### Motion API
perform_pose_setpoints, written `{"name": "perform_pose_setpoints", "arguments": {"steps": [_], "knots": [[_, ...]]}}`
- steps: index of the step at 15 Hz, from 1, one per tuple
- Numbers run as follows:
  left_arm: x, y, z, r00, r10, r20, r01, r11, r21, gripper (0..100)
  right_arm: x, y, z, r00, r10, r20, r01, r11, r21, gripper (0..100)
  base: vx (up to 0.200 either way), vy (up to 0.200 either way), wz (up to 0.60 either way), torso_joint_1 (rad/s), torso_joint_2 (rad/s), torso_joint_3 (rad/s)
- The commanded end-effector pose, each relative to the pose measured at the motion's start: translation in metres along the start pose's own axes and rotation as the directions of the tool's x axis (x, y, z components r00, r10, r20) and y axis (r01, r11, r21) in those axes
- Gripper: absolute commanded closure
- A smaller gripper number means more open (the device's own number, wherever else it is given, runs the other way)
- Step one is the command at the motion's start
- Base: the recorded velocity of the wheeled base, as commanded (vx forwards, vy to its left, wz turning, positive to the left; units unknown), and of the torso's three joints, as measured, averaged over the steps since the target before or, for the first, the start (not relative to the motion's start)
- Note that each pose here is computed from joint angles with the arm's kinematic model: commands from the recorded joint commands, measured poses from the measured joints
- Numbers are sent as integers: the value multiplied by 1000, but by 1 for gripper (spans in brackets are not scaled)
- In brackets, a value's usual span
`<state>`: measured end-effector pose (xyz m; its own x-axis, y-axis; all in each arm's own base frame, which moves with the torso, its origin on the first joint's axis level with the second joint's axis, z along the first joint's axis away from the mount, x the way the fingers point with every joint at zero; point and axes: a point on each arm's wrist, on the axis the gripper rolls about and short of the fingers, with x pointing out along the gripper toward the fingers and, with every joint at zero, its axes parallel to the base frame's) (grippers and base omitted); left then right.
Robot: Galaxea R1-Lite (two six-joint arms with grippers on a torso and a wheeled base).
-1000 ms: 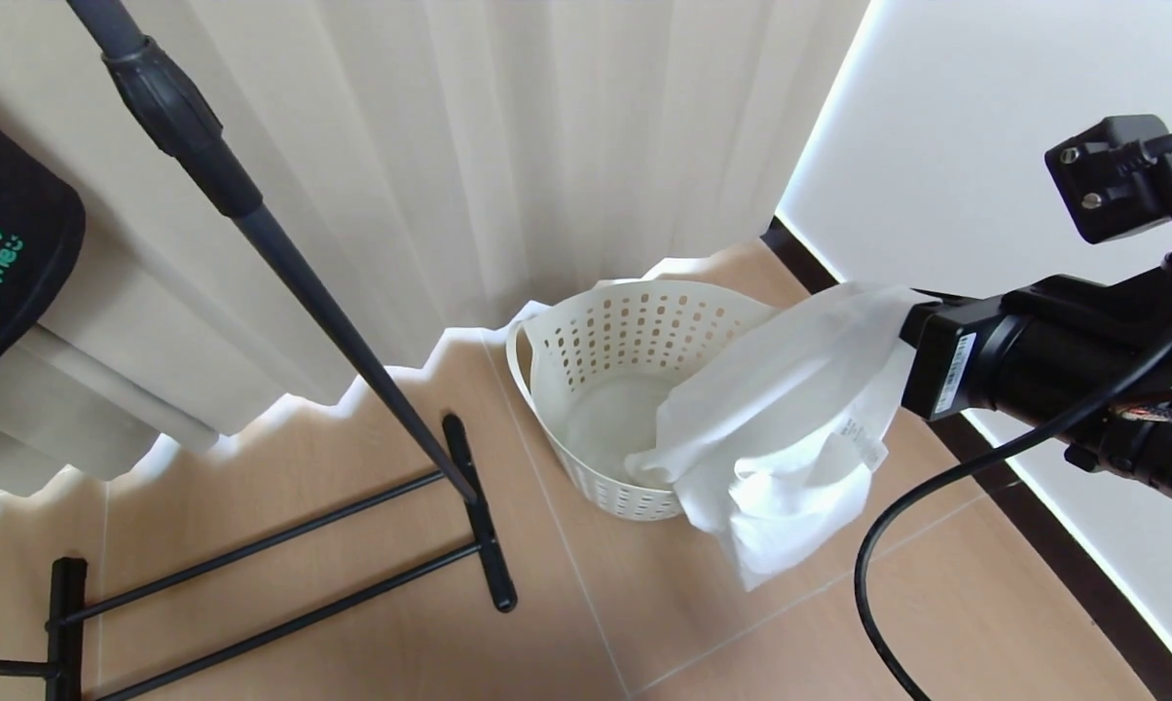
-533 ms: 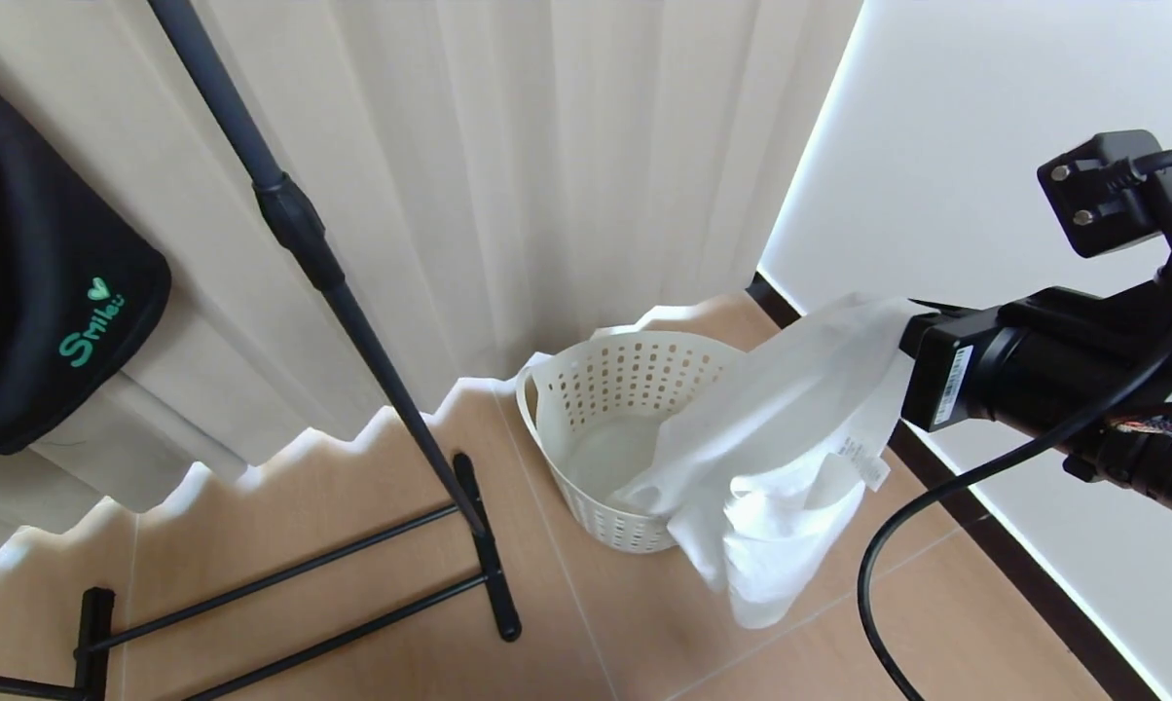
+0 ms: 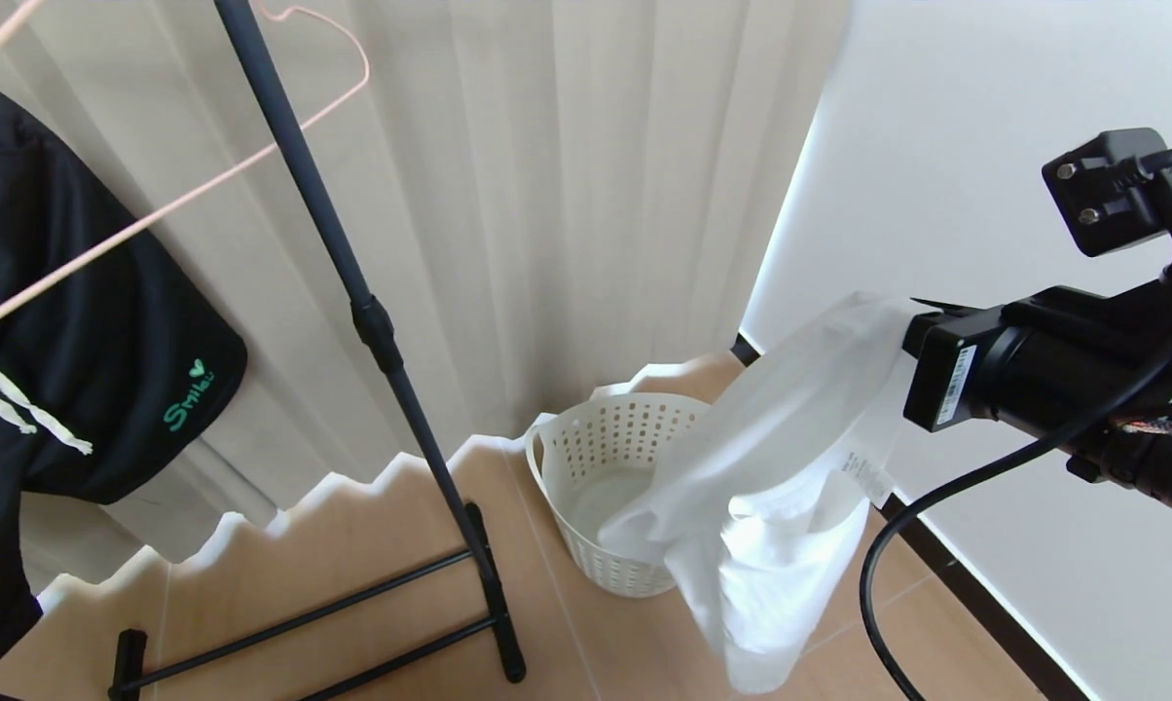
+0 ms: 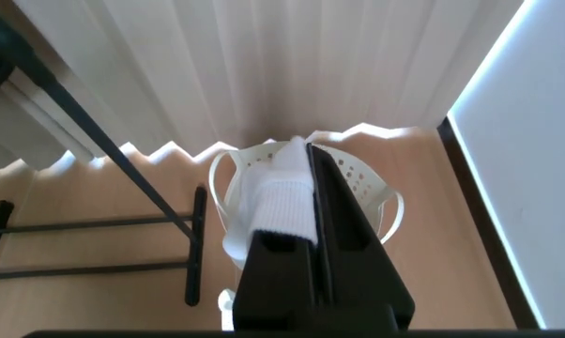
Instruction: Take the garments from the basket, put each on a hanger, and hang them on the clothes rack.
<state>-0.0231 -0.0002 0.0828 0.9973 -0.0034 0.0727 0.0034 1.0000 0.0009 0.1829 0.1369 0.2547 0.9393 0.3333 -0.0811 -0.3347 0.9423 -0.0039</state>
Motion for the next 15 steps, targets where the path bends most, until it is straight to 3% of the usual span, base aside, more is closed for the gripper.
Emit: {"name": "perform_pose_setpoints", "arguments": {"steps": [1,15], "knots": [[0,0,0,1000,0,-1,0,1000,0,0,0,0,-1,1000,0,-3,0,1000,-1,100,0,0,0,149,-491,-134],[0,0,0,1000,0,-1,0,1000,0,0,1,0,-1,1000,0,-4,0,1000,-1,100,0,0,0,204,-541,-148]]}}
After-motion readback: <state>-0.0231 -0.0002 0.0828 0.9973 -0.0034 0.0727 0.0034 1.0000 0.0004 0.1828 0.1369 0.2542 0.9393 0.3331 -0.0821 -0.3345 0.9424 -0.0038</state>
